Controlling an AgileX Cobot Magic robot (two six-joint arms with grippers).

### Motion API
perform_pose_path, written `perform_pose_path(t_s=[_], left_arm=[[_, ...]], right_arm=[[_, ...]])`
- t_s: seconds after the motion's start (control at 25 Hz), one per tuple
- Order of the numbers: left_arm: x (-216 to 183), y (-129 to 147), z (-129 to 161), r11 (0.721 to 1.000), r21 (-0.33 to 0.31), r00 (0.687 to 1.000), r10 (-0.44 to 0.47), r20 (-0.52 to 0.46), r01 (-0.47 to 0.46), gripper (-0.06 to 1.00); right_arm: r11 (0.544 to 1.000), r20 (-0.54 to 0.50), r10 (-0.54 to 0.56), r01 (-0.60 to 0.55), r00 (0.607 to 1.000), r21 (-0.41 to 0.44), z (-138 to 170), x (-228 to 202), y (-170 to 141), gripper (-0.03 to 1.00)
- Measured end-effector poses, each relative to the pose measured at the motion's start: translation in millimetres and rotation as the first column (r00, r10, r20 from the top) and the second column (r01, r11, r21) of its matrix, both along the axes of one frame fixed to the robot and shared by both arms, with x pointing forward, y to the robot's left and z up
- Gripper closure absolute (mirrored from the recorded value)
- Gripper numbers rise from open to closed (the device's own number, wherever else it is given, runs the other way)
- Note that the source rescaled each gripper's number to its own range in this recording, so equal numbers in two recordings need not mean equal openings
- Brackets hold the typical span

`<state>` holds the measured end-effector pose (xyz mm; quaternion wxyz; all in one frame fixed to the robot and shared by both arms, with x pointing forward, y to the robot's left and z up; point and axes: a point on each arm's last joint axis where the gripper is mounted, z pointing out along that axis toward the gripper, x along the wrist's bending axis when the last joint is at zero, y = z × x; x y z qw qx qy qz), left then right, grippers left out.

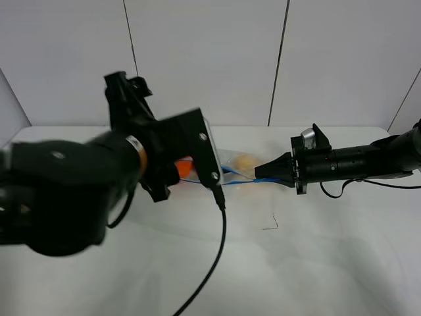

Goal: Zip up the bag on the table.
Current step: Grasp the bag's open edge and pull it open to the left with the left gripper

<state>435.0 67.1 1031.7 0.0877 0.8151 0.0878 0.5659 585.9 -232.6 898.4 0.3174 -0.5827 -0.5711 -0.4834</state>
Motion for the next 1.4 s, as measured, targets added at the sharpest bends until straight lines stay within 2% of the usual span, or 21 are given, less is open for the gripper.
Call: perform_pose_path(t_s=[0.16,0.44,0.84,1.08,1.24,1.4], left_arm=[[-8,-30,-30,0.998,0.043,0.995,-0.041,0.093,0.037,-0.02],[-17,-64,-64,0.995,0.013,0.993,-0.104,0.047,0.103,-0.01],[-4,-116,-83,0.989,-0.037,0.99,-0.142,0.023,0.143,0.01],[1,-132,-94,0.987,-0.043,0.988,-0.151,0.017,0.152,0.03],[1,-135,-103,0.988,-0.02,0.988,-0.154,0.009,0.154,0.06],[4,-136,-102,0.987,-0.029,0.988,-0.155,0.004,0.156,0.08]], right_arm=[[1.0,-0.003,-0.009,0.009,1.0,0.007,1,1,0,0.97],[1.0,-0.005,-0.02,0.02,1.0,0.014,1,2,0,0.97],[1.0,-0.005,-0.021,0.021,1.0,0.015,1,2,0,0.97],[1.0,-0.01,-0.022,0.022,1.0,0.015,1,2,0,0.97],[1.0,-0.013,-0.022,0.023,1.0,0.016,1,2,0,0.97],[1.0,-0.013,-0.022,0.022,1.0,0.015,1,1,0,0.97]])
